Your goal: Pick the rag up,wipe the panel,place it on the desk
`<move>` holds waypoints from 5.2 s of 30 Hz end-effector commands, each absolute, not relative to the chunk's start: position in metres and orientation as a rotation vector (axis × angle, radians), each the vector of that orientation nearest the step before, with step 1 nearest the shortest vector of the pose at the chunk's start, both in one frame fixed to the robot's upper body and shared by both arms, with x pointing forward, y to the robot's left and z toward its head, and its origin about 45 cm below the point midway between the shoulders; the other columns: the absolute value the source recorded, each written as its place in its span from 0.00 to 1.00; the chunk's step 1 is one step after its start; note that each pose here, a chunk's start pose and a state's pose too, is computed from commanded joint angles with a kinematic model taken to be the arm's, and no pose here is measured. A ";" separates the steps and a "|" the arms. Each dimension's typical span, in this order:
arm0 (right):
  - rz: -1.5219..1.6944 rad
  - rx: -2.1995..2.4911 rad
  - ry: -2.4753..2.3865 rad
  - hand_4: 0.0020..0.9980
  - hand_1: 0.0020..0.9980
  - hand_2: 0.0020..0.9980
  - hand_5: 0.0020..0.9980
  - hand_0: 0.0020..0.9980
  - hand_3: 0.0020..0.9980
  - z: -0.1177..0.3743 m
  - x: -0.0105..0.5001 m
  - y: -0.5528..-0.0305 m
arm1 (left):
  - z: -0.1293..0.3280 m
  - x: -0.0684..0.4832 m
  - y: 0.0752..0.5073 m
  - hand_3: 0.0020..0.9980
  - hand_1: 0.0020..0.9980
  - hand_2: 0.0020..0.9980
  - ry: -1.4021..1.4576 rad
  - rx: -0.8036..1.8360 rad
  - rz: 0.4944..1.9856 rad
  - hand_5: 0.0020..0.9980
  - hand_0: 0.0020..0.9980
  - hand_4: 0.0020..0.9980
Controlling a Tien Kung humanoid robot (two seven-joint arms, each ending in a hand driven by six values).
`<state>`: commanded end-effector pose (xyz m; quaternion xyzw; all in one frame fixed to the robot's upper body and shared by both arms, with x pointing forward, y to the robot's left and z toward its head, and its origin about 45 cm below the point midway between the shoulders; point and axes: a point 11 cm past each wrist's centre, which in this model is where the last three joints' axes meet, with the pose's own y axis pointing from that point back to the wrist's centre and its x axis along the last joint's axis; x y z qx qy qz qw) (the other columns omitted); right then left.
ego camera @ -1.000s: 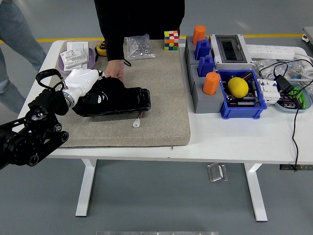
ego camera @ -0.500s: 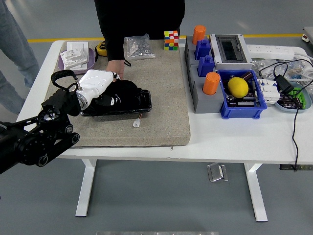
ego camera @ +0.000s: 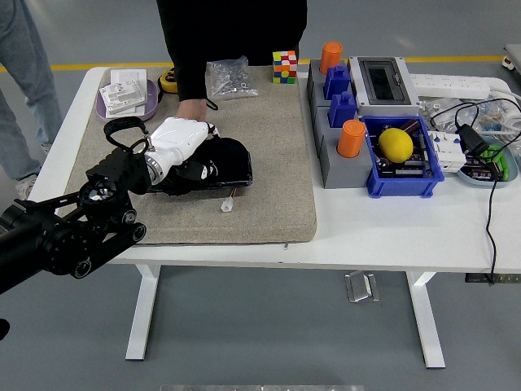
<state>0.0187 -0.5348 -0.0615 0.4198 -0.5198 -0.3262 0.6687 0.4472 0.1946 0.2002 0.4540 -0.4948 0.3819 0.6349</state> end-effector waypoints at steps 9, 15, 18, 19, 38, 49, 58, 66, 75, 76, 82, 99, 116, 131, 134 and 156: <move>-0.734 0.949 -1.170 1.00 0.63 0.69 0.43 0.72 0.60 -0.062 0.019 -0.534 | 0.202 0.445 0.179 0.36 0.14 0.45 -1.143 1.011 0.851 0.00 0.22 0.23; -0.734 0.950 -1.171 1.00 0.63 0.69 0.43 0.72 0.60 -0.062 0.020 -0.534 | 0.203 0.445 0.178 0.36 0.14 0.45 -1.154 1.012 0.842 0.00 0.22 0.24; -0.734 0.948 -1.169 1.00 0.63 0.69 0.43 0.72 0.60 -0.062 0.020 -0.534 | 0.205 0.446 0.177 0.36 0.14 0.45 -1.161 1.011 0.838 0.00 0.22 0.24; -0.734 0.948 -1.170 1.00 0.63 0.69 0.43 0.72 0.60 -0.062 0.020 -0.534 | 0.205 0.446 0.177 0.36 0.14 0.45 -1.161 1.009 0.840 0.00 0.22 0.24; -0.740 0.947 -1.175 1.00 0.63 0.69 0.43 0.72 0.60 -0.063 0.018 -0.533 | 0.200 0.446 0.191 0.36 0.14 0.45 -1.155 1.045 0.843 0.00 0.22 0.24; -0.744 0.947 -1.179 1.00 0.63 0.69 0.43 0.72 0.60 -0.063 0.017 -0.533 | 0.200 0.449 0.217 0.36 0.14 0.45 -1.160 1.091 0.869 0.00 0.22 0.24; -0.747 0.944 -1.185 1.00 0.63 0.69 0.43 0.72 0.60 -0.063 0.017 -0.533 | 0.196 0.449 0.234 0.36 0.14 0.45 -1.149 1.127 0.886 0.00 0.22 0.24; -0.749 0.943 -1.186 1.00 0.63 0.69 0.43 0.72 0.60 -0.063 0.016 -0.533 | 0.192 0.446 0.250 0.36 0.14 0.45 -1.142 1.157 0.900 0.00 0.22 0.24; -0.754 0.943 -1.186 1.00 0.63 0.69 0.43 0.72 0.60 -0.063 0.015 -0.533 | 0.195 0.447 0.265 0.36 0.13 0.45 -1.155 1.187 0.917 0.00 0.22 0.23; -0.754 0.943 -1.186 1.00 0.63 0.69 0.43 0.72 0.60 -0.063 0.015 -0.533 | 0.195 0.447 0.266 0.36 0.13 0.45 -1.155 1.190 0.919 0.00 0.22 0.23; -0.757 0.943 -1.190 1.00 0.63 0.69 0.43 0.72 0.60 -0.063 0.015 -0.533 | 0.192 0.446 0.275 0.36 0.14 0.45 -1.157 1.215 0.917 0.00 0.21 0.24; -0.762 0.943 -1.188 1.00 0.63 0.69 0.43 0.72 0.60 -0.064 0.013 -0.532 | 0.193 0.444 0.299 0.35 0.13 0.45 -1.168 1.268 0.947 0.00 0.21 0.22; -0.769 0.945 -1.189 1.00 0.63 0.69 0.43 0.72 0.60 -0.065 0.012 -0.529 | 0.194 0.443 0.323 0.36 0.13 0.45 -1.158 1.320 0.970 0.00 0.21 0.22; -0.775 0.943 -1.199 1.00 0.63 0.69 0.43 0.72 0.60 -0.065 0.011 -0.530 | 0.194 0.437 0.354 0.36 0.13 0.45 -1.132 1.371 1.023 0.00 0.21 0.23; -0.777 0.944 -1.199 1.00 0.62 0.69 0.43 0.72 0.60 -0.065 0.011 -0.529 | 0.194 0.435 0.363 0.36 0.13 0.45 -1.122 1.386 1.042 0.00 0.21 0.25; -0.775 0.948 -1.216 1.00 0.62 0.69 0.43 0.72 0.60 -0.064 0.019 -0.530 | 0.178 0.426 0.392 0.36 0.14 0.45 -1.002 1.385 1.173 0.00 0.22 0.25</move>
